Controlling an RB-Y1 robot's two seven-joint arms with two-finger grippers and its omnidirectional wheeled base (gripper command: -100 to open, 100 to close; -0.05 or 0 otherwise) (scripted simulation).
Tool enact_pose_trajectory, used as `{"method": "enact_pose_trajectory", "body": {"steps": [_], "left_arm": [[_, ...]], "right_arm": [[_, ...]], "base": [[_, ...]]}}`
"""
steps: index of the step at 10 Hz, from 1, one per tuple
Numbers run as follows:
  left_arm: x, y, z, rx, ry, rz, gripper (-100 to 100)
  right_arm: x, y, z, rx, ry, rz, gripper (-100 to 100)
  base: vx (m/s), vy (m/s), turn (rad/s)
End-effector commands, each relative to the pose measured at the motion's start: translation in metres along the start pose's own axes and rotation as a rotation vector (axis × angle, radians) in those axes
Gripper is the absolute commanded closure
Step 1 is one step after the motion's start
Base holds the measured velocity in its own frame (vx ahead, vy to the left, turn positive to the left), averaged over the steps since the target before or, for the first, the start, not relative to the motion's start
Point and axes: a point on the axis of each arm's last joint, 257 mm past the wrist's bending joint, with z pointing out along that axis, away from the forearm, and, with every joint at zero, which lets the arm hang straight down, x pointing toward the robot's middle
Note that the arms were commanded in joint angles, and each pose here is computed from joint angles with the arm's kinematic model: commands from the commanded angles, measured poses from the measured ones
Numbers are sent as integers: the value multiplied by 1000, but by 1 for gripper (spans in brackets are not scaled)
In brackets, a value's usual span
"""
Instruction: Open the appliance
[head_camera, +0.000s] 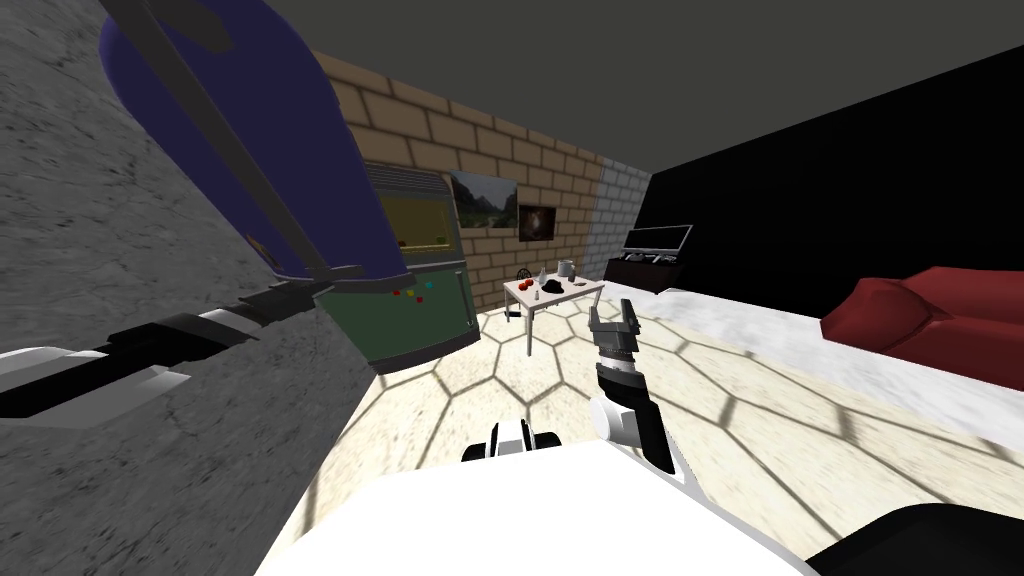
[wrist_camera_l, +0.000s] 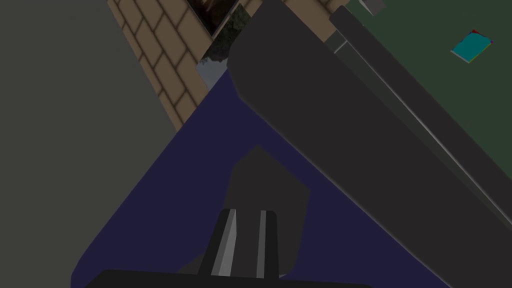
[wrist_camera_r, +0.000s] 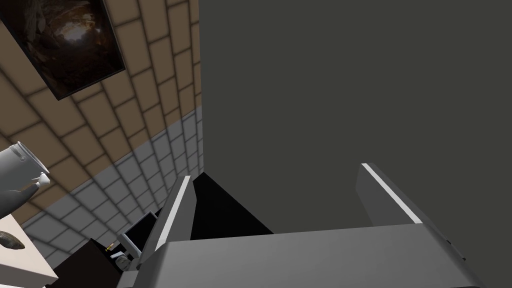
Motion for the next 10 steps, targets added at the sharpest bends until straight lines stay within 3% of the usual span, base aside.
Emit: {"method": "enact_pose_trajectory", "body": {"steps": [1,2,4,5,7,8,10], "left_arm": [[-5,6,-16,-18,-8,-8,100],[5,8,-21,-25,13,-26,100],[-8,5,-27,-25,-9,-14,100],[1,9,-35,-39,10,-28,100],[-11,3,-39,-33,-10,-15,100],[-3,6,-45,-45,10,-29,100],[-16,2,-51,-44,-11,-13,100]], "right_arm": [[0,0,0,0,0,0,0],[0,0,0,0,0,0,0],[0,0,0,0,0,0,0],[0,0,0,0,0,0,0],[0,0,0,0,0,0,0],[0,0,0,0,0,0,0],[0,0,0,0,0,0,0]], "base": [[-22,29,-59],[-24,37,-79],[-13,27,-14],[-6,41,-86],[-8,28,-20],[-18,23,-84],[-18,17,-20]]}}
